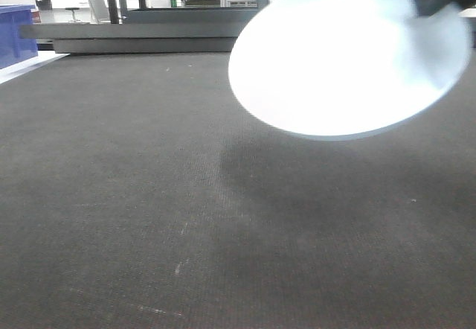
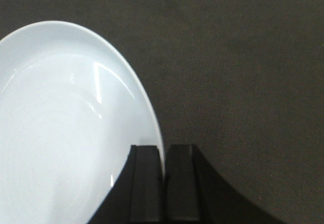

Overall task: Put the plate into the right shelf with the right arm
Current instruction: 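Close the right gripper on the plate rim and lift it up, then drive away from the table holding the plate in the right gripper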

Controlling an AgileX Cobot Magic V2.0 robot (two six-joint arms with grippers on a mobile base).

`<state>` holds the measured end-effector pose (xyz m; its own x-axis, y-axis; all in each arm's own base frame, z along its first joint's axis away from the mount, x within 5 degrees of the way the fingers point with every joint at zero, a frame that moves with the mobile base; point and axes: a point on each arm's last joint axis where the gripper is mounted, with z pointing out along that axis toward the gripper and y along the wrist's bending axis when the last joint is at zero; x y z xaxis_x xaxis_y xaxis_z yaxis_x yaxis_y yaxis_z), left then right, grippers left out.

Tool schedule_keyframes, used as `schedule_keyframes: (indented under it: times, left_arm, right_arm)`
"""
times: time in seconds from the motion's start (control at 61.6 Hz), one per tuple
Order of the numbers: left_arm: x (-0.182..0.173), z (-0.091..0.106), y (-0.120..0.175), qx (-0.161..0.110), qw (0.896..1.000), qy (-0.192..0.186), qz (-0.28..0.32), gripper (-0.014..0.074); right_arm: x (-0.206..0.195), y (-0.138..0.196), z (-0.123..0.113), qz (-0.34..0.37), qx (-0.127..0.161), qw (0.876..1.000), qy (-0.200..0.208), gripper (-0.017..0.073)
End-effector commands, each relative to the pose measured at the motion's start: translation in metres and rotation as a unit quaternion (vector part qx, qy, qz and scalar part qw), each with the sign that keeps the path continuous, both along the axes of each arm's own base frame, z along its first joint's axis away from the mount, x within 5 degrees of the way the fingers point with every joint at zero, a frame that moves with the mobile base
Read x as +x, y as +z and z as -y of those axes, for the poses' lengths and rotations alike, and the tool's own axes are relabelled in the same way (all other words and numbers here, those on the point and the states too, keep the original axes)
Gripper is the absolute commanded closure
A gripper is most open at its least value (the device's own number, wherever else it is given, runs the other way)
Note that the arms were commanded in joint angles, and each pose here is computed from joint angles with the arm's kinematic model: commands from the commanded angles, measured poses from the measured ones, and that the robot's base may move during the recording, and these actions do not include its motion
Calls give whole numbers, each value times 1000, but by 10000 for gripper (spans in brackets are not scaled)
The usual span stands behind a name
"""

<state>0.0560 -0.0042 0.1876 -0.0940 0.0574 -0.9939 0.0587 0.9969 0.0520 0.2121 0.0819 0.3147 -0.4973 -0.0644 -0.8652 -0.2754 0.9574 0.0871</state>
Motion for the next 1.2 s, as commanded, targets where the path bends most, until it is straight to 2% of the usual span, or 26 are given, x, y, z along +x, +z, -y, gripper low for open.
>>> schedule_keyframes:
  times: [0.0, 0.195, 0.341, 0.503, 0.666, 1.185]
  left_arm:
    - [0, -1, 5, -7, 999, 7, 41, 640]
    - [0, -1, 5, -7, 999, 7, 41, 640]
    - [0, -1, 5, -7, 999, 7, 41, 640]
    - [0, -1, 5, -7, 999, 7, 41, 640]
    - [0, -1, 5, -7, 999, 7, 41, 640]
    - [0, -1, 5, -7, 999, 7, 41, 640]
  right_arm:
    - [-21, 26, 9, 97, 25, 995, 10, 521]
    - [-68, 43, 28, 178, 21, 984, 16, 521]
    - [-105, 65, 45, 258, 17, 966, 11, 521]
    - [-140, 78, 59, 323, 40, 946, 6, 521]
    - [-157, 84, 66, 358, 55, 932, 4, 521]
    - [-159, 83, 67, 357, 54, 932, 3, 521]
